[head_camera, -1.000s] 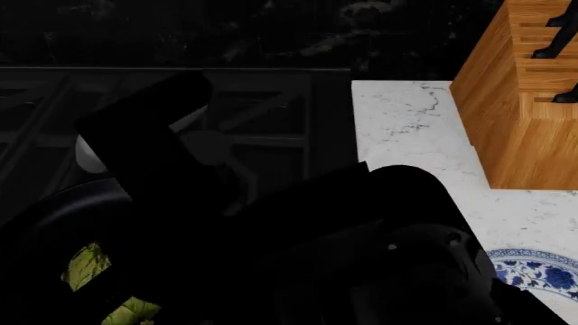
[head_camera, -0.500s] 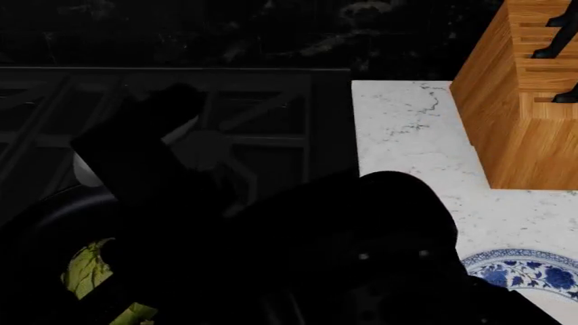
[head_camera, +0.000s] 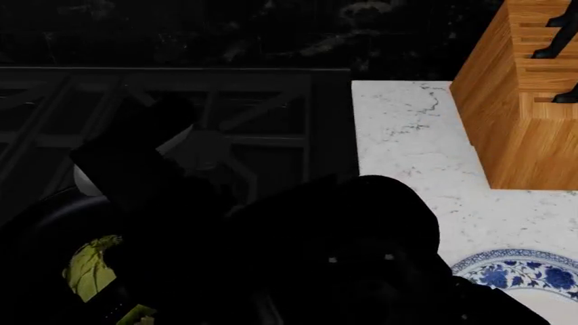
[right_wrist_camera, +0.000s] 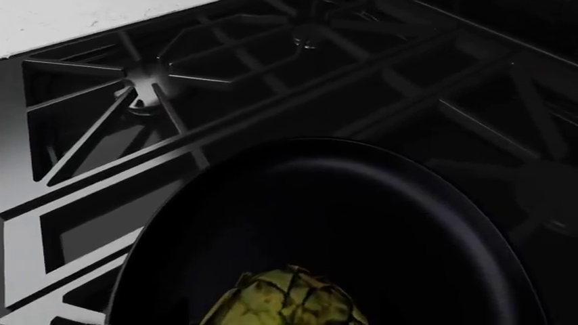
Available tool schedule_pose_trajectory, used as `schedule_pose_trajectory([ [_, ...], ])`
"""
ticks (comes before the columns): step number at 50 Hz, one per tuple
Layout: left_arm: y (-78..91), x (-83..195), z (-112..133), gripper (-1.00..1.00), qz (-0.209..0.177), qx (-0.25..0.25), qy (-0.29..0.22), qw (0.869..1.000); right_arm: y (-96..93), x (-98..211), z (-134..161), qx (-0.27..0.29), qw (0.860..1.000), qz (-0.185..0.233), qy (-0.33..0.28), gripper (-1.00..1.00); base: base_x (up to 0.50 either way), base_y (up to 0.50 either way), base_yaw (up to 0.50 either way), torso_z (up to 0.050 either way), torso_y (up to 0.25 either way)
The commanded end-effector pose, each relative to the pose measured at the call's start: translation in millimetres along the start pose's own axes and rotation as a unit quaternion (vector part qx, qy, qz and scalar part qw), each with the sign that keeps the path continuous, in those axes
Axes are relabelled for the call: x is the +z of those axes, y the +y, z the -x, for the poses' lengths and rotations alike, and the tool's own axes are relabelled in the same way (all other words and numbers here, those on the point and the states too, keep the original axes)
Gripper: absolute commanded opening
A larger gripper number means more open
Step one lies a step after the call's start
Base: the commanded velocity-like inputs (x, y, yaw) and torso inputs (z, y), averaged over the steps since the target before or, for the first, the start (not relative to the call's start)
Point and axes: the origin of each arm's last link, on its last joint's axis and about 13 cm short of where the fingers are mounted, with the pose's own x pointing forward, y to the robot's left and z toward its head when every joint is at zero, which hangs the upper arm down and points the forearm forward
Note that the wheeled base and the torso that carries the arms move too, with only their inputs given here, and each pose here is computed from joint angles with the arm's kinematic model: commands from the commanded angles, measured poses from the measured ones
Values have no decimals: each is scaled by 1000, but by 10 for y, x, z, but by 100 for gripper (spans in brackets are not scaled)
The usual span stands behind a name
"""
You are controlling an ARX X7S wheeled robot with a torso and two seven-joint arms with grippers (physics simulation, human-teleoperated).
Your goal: Pick the artichoke from the pan and place it on the plate.
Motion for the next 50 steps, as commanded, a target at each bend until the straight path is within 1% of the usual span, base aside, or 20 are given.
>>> schedule_pose_trajectory([
  [1, 1, -60, -84, 100, 1, -5, 5, 1000, 25, 16, -72, 20, 1000, -3, -10, 100, 0, 0, 0, 0, 0],
  [4, 9, -57, -79, 100, 2, -5, 5, 1000, 22, 9, -80, 16, 1000, -7, -10, 100, 0, 0, 0, 0, 0],
  [5, 11, -60, -75, 100, 3, -4, 5, 1000, 29, 6, -78, 18, 1000, 3, -10, 100, 0, 0, 0, 0, 0],
  [6, 12, -60, -69, 100, 3, -4, 5, 1000, 41, 6, -75, 11, 1000, 5, -14, -100, 0, 0, 0, 0, 0],
  [8, 16, -61, -60, 100, 3, -3, 5, 1000, 59, 12, -62, 13, 1000, 13, -17, -100, 0, 0, 0, 0, 0],
  [15, 6, -87, -69, 100, 5, -4, 8, 1000, 43, 19, -49, 5, 1000, 7, -24, -100, 0, 0, 0, 0, 0],
  [26, 9, -119, -79, 100, 6, -5, 10, 1000, 77, 115, 33, 0, 999, 25, -46, -100, 0, 0, 0, 0, 0],
  [32, 13, -123, -66, 100, 8, -6, 10, 1000, 118, 234, 159, -9, 997, 38, -73, -100, 0, 0, 0, 0, 0],
  [40, 17, -103, 18, 100, 9, -5, 9, 1000, 156, 423, 327, -28, 992, 55, -110, -100, 0, 0, 0, 0, 0],
  [46, 42, -114, 30, 100, 9, -6, 7, 1000, 153, 535, 448, -48, 989, 58, -129, -100, 0, 0, 0, 0, 0],
  [50, 50, -116, 20, 100, 9, -7, 6, 1000, 111, 580, 564, -73, 985, 53, -145, -100, 0, 0, 0, 0, 0],
])
